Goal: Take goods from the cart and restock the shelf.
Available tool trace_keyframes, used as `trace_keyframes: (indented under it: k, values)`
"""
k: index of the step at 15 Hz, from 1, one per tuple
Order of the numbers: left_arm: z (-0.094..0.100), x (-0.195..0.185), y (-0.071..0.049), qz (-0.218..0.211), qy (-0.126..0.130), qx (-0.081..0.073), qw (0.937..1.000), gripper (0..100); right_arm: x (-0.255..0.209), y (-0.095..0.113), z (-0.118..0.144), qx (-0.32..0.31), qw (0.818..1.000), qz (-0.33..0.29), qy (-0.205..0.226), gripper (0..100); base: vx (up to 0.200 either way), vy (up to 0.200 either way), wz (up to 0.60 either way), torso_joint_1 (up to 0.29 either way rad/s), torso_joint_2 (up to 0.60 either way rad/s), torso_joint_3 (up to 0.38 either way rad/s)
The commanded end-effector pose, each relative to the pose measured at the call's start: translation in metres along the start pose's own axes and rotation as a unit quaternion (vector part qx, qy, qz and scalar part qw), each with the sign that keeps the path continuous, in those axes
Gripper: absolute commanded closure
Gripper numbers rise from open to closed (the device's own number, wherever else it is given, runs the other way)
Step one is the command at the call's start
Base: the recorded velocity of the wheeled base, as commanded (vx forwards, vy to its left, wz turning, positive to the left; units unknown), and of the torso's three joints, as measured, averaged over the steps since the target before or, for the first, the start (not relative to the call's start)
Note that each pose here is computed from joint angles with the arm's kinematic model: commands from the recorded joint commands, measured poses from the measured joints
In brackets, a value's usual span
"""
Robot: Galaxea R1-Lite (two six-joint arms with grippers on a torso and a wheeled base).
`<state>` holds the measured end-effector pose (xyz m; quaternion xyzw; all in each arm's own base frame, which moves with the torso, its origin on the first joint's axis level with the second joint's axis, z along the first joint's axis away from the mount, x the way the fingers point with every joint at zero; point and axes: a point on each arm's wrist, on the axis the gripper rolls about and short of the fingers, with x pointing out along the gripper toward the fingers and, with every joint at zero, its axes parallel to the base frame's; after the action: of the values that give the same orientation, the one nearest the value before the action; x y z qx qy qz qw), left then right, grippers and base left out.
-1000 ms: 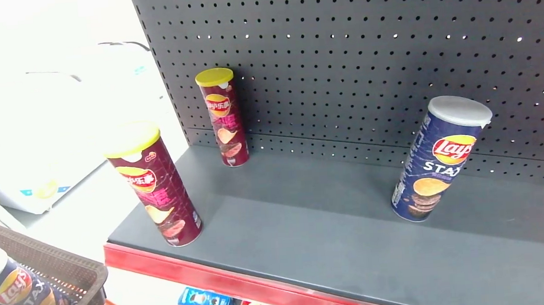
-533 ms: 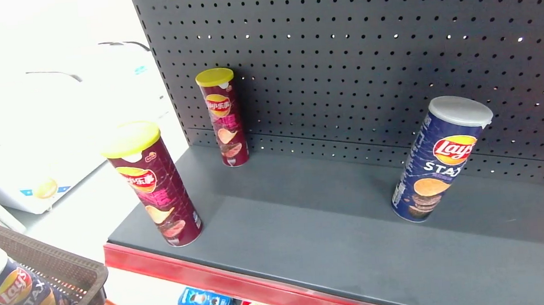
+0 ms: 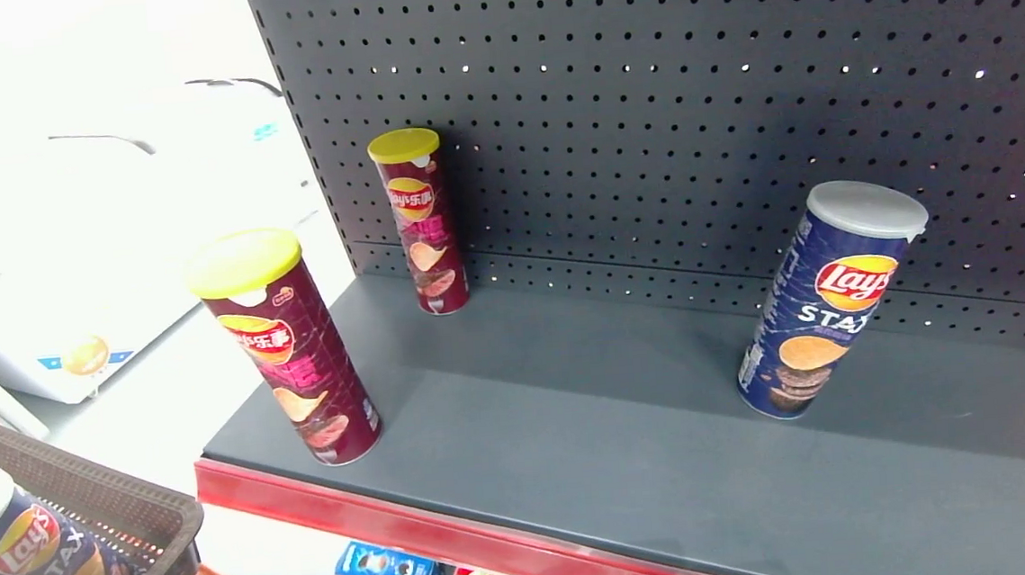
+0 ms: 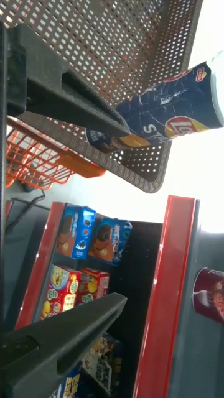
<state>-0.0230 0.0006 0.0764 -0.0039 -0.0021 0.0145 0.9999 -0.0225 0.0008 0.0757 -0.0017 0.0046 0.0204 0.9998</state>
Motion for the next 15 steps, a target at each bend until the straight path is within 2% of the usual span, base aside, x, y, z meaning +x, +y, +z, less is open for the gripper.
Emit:
trace_keyframes:
  k: [1, 2, 4, 12, 13, 14, 15]
  values:
    - [0.0, 0.0, 0.0, 0.001, -0.001, -0.001, 1.0, 0, 0.0, 0.0, 0.0, 0.0, 1.0, 0.0, 0.001, 0, 0.0, 0.0, 0.0, 0.0, 0.0, 0.0]
    - [0.0, 0.0, 0.0, 0.002, -0.001, -0.002, 1.0, 0, 0.0, 0.0, 0.0, 0.0, 1.0, 0.0, 0.0, 0, 0.0, 0.0, 0.0, 0.0, 0.0, 0.0]
    - [0.0, 0.0, 0.0, 0.001, -0.001, -0.002, 1.0, 0, 0.0, 0.0, 0.0, 0.0, 1.0, 0.0, -0.001, 0, 0.0, 0.0, 0.6, -0.002, 0.0, 0.005]
    - [0.0, 0.0, 0.0, 0.002, -0.001, -0.001, 1.0, 0, 0.0, 0.0, 0.0, 0.001, 1.0, 0.0, 0.0, 0, 0.0, 0.0, 0.0, 0.0, 0.0, 0.0]
    - [0.006, -0.002, 0.0, 0.005, -0.013, 0.0, 0.9999, 0, 0.0, 0.0, 0.0, 0.001, 1.0, 0.0, 0.0, 0, 0.0, 0.0, 0.0, 0.0, 0.0, 0.0]
    - [0.044, -0.007, 0.0, 0.005, -0.041, 0.006, 0.9991, 0, 0.0, 0.0, 0.0, 0.001, 1.0, 0.0, -0.001, 0, 0.0, 0.0, 0.0, 0.0, 0.0, 0.0]
    - [0.075, 0.002, 0.0, 0.017, -0.01, 0.007, 0.9998, 0, 0.0, 0.0, 0.0, 0.001, 1.0, 0.0, -0.001, 0, 0.0, 0.0, 0.0, 0.0, 0.0, 0.0]
